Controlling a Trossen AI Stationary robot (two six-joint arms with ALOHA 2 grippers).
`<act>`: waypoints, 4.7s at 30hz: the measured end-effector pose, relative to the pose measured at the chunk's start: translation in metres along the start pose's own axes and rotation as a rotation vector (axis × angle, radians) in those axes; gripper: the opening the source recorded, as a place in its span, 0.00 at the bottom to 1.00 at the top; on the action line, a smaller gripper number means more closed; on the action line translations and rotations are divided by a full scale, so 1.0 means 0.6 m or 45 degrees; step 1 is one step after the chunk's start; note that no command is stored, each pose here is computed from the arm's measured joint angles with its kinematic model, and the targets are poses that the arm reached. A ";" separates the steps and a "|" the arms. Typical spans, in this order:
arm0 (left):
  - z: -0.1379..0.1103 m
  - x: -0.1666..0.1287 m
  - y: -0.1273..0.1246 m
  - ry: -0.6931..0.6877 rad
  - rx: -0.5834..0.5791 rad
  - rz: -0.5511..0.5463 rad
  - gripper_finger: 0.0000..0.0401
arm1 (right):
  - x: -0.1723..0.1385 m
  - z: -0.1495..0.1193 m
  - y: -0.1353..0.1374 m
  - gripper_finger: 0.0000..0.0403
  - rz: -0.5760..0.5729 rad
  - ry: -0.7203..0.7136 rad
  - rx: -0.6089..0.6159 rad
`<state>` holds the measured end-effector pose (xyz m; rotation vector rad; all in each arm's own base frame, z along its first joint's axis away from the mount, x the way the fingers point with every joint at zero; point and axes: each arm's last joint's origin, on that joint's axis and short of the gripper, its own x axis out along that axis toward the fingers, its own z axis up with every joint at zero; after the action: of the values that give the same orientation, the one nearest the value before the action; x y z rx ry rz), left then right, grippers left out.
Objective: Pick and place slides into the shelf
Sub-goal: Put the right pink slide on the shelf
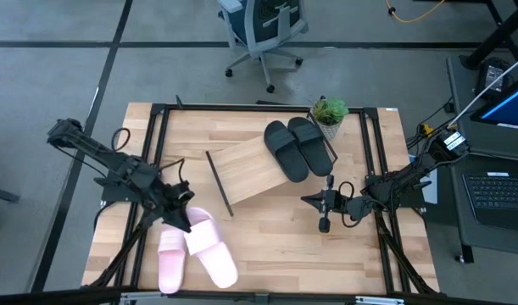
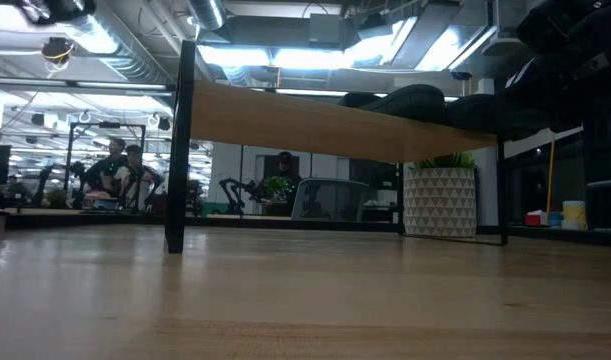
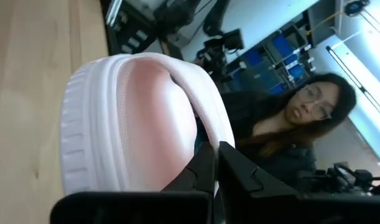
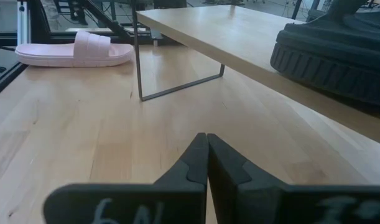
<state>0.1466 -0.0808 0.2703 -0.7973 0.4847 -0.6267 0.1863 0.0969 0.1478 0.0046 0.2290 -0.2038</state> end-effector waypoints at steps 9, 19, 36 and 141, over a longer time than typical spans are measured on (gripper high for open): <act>0.058 -0.029 -0.036 -0.079 0.058 0.171 0.00 | 0.000 0.000 0.000 0.02 0.000 0.000 0.000; 0.121 -0.055 -0.063 -0.149 0.163 0.188 0.00 | 0.000 0.000 0.000 0.02 0.000 0.000 0.000; 0.165 -0.059 -0.005 -0.043 0.084 0.202 0.00 | 0.000 0.000 0.000 0.02 0.000 -0.001 -0.002; 0.317 -0.134 0.308 -0.097 -0.231 0.165 0.00 | 0.000 -0.004 0.002 0.02 0.060 0.036 0.003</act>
<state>0.2665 0.1683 0.2559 -0.9500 0.5241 -0.4343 0.1859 0.0980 0.1455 0.0148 0.2563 -0.1572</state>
